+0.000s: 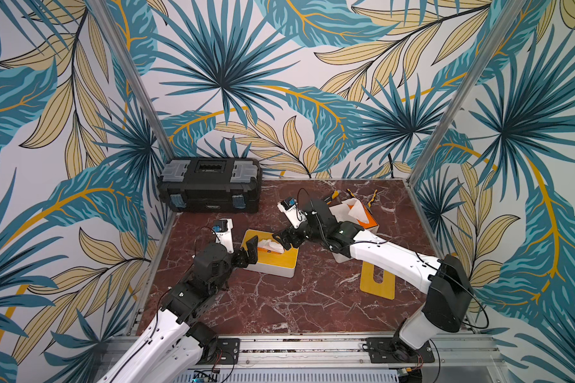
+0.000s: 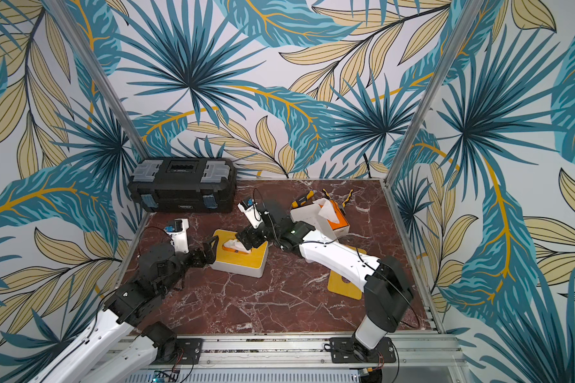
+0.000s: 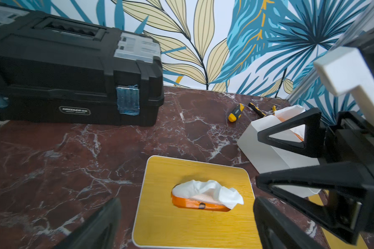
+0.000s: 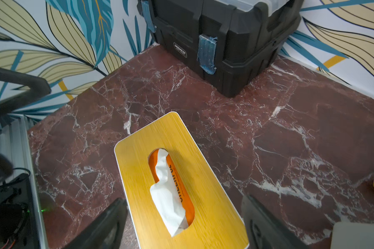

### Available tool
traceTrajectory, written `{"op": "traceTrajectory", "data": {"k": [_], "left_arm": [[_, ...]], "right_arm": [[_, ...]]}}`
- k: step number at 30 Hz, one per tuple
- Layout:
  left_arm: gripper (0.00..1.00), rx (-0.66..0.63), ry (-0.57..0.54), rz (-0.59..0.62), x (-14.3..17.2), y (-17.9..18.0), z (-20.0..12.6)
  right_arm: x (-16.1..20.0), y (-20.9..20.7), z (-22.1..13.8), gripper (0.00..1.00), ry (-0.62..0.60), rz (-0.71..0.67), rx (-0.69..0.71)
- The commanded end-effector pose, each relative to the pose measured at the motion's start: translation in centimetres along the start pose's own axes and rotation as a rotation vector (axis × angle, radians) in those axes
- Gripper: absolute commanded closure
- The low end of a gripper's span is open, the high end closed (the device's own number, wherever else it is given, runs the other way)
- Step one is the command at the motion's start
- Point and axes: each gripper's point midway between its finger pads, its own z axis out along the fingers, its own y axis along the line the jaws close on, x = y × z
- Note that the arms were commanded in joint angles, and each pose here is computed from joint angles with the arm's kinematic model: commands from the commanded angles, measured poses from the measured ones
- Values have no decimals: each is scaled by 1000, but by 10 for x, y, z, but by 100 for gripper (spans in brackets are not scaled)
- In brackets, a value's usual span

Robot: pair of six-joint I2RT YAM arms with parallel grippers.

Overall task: Put the tissue paper into the tissue box
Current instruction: Pull the paper towel from the tissue box.

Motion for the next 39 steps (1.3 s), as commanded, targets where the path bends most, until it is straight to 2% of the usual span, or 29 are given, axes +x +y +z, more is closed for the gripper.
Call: {"op": "traceTrajectory", "data": {"k": [1, 9, 19, 26, 39], "left_arm": [[0, -76, 50, 2, 16, 24, -2], [0, -97, 90, -74, 25, 43, 3], [0, -37, 143, -105, 32, 39, 9], [0, -30, 131, -104, 30, 39, 9], [0, -33, 125, -98, 31, 40, 10]], "right_arm": [[16, 4, 16, 14, 119, -69, -28], [19, 1, 47, 18, 202, -86, -35], [30, -1, 64, 27, 296, -122, -48], [37, 4, 67, 34, 335, -136, -85], [57, 29, 65, 38, 419, -102, -242]]}}
